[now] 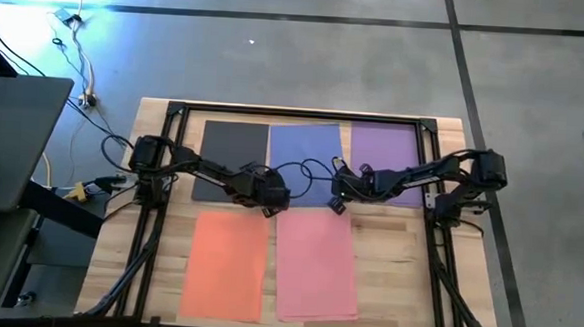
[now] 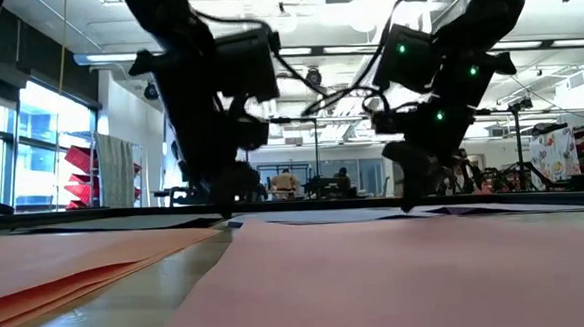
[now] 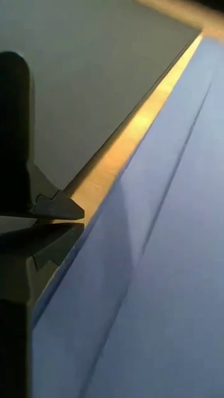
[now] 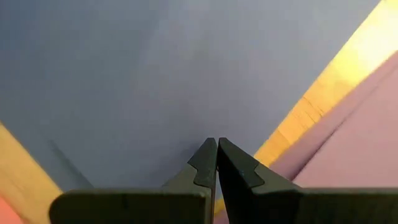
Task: Organize paper
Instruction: Adjust the stacked papers
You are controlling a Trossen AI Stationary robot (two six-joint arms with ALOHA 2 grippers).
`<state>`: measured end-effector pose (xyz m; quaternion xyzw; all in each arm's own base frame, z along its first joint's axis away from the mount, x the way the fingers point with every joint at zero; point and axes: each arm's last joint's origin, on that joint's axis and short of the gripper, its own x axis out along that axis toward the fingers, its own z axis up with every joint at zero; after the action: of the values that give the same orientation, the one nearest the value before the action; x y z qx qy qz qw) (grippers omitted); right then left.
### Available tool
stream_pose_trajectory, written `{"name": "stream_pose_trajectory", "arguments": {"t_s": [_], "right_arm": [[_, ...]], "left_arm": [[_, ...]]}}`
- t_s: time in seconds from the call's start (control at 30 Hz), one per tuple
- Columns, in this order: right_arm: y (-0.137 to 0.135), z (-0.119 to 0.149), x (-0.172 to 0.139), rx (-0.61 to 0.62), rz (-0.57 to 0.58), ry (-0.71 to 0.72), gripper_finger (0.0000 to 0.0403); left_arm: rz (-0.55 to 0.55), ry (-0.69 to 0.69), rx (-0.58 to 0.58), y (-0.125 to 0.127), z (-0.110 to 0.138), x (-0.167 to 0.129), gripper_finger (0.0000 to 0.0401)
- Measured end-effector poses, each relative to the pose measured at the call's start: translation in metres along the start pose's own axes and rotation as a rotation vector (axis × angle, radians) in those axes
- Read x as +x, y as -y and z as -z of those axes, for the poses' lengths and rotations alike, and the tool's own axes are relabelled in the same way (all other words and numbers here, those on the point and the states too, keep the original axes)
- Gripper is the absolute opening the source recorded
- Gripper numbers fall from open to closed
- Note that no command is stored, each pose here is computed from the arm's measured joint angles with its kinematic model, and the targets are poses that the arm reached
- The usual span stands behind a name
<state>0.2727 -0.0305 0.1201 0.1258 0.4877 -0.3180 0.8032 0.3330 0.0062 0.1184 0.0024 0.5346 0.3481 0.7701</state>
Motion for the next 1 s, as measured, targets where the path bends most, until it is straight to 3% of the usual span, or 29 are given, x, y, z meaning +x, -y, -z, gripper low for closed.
{"name": "stream_pose_trajectory", "arguments": {"t_s": [0.57, 0.77, 1.0], "right_arm": [[-0.004, -0.007, -0.004, -0.052, -0.066, 0.056, 0.0], [0.004, -0.012, -0.013, 0.045, 0.03, 0.121, 0.0], [0.013, -0.011, 0.002, 0.069, 0.056, 0.051, 0.0]], "left_arm": [[-0.005, 0.062, 0.021, -0.002, 0.001, 0.001, 0.0], [-0.049, 0.076, 0.014, -0.007, -0.003, -0.005, 0.0], [0.018, 0.014, -0.052, -0.016, 0.003, 0.009, 0.0]]}}
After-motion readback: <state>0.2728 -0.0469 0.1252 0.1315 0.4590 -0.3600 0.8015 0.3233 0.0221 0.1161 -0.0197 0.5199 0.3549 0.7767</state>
